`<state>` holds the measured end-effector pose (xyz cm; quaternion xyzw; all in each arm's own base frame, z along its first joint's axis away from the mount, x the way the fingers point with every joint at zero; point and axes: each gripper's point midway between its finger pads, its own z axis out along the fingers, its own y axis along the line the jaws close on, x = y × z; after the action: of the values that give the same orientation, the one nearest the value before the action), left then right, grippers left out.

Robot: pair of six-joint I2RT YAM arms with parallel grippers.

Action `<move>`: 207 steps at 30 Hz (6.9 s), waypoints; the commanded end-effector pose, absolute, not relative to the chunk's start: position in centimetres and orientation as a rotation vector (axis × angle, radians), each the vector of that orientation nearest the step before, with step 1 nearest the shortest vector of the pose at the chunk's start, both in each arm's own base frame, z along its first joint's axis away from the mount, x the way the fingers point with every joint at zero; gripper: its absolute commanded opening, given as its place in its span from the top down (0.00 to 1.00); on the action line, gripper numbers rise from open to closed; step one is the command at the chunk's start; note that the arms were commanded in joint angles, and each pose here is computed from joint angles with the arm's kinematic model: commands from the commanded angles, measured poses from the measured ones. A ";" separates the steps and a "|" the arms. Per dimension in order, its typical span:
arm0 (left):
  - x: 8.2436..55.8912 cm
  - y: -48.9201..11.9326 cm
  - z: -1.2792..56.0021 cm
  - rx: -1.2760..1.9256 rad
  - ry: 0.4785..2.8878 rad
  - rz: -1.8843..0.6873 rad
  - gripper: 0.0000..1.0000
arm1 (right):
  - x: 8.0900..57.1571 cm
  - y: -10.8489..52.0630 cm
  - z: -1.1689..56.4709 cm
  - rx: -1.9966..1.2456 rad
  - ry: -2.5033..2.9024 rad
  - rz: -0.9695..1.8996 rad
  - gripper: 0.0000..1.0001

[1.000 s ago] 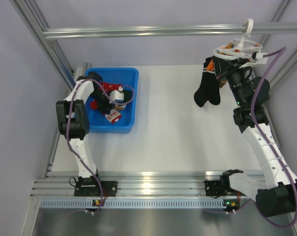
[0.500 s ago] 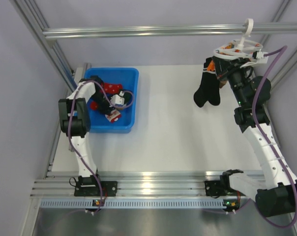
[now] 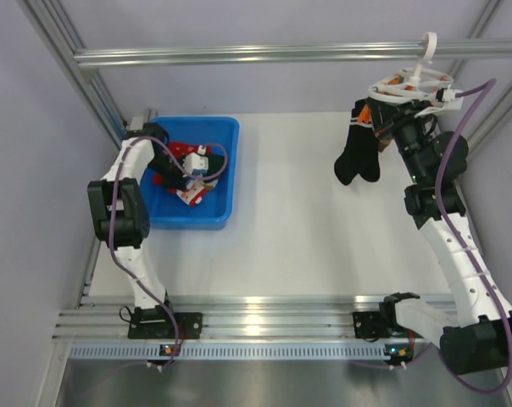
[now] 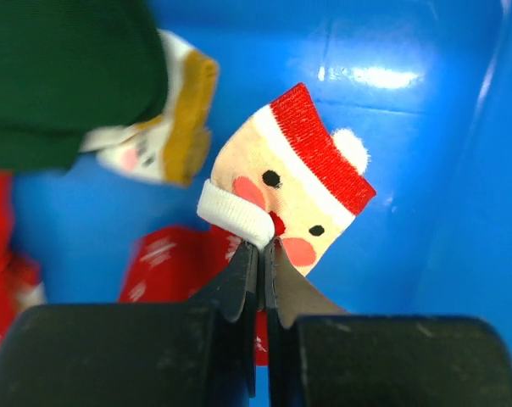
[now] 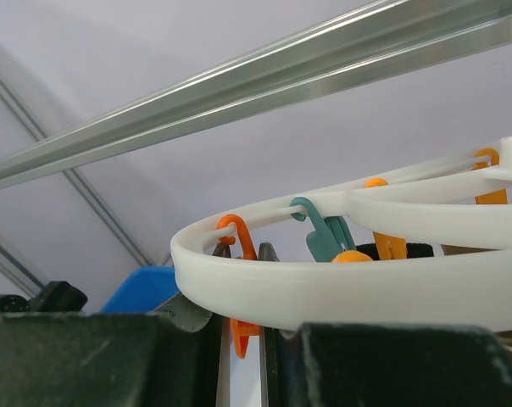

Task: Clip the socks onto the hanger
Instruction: Pick up the sock from the bin, then clamp the sock onto the hanger, then open the clamp at the hanger.

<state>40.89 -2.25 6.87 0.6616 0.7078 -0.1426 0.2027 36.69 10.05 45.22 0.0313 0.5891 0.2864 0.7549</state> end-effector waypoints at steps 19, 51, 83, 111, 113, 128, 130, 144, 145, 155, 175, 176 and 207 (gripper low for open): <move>40.9 -11.2 33.9 0.838 1.669 -0.702 1.00 | 36.8 10.5 46.4 0.093 1.272 0.714 1.00; 32.2 -43.2 39.7 0.720 1.301 -1.358 1.00 | 36.8 11.7 47.3 0.150 1.249 0.903 1.00; 34.0 -45.9 42.1 0.693 1.208 -1.435 1.00 | 36.7 11.8 46.3 0.129 1.272 0.911 1.00; 33.3 -46.1 42.1 0.705 1.200 -1.448 1.00 | 36.1 11.3 46.5 0.117 1.282 0.897 0.49; 33.5 -46.0 41.7 0.699 1.220 -1.438 1.00 | 35.8 11.3 46.4 0.103 1.286 0.893 0.43; 36.9 -44.6 38.5 0.614 1.389 -1.323 1.00 | 31.3 11.0 42.7 0.098 1.397 0.859 0.49; 37.4 -44.4 38.2 0.612 1.396 -1.297 1.00 | 30.9 11.0 41.2 0.104 1.433 0.854 0.51; 36.5 -42.2 40.7 0.665 1.281 -1.292 0.38 | 25.6 9.4 43.4 -0.131 1.374 0.621 0.55; 36.2 -42.0 40.9 0.672 1.271 -1.288 0.37 | 25.6 9.0 43.7 -0.137 1.373 0.601 0.54; 30.1 -42.0 44.4 0.804 1.037 -1.478 0.31 | 28.6 6.2 47.2 -0.157 1.386 0.683 0.52; 33.1 -51.5 44.4 0.659 0.884 -1.535 0.25 | 29.2 6.5 50.4 -0.199 1.346 0.741 0.38; 33.0 -51.5 44.5 0.662 0.880 -1.541 0.26 | 29.2 6.5 50.4 -0.201 1.348 0.741 0.37; 32.7 -51.0 45.5 0.716 0.800 -1.506 0.69 | 29.8 6.2 50.4 -0.177 1.338 0.751 0.36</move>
<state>34.56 -53.30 40.76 0.2970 0.3960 -0.6526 0.5737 30.53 6.33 48.10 -0.0623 0.6303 0.3520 0.6891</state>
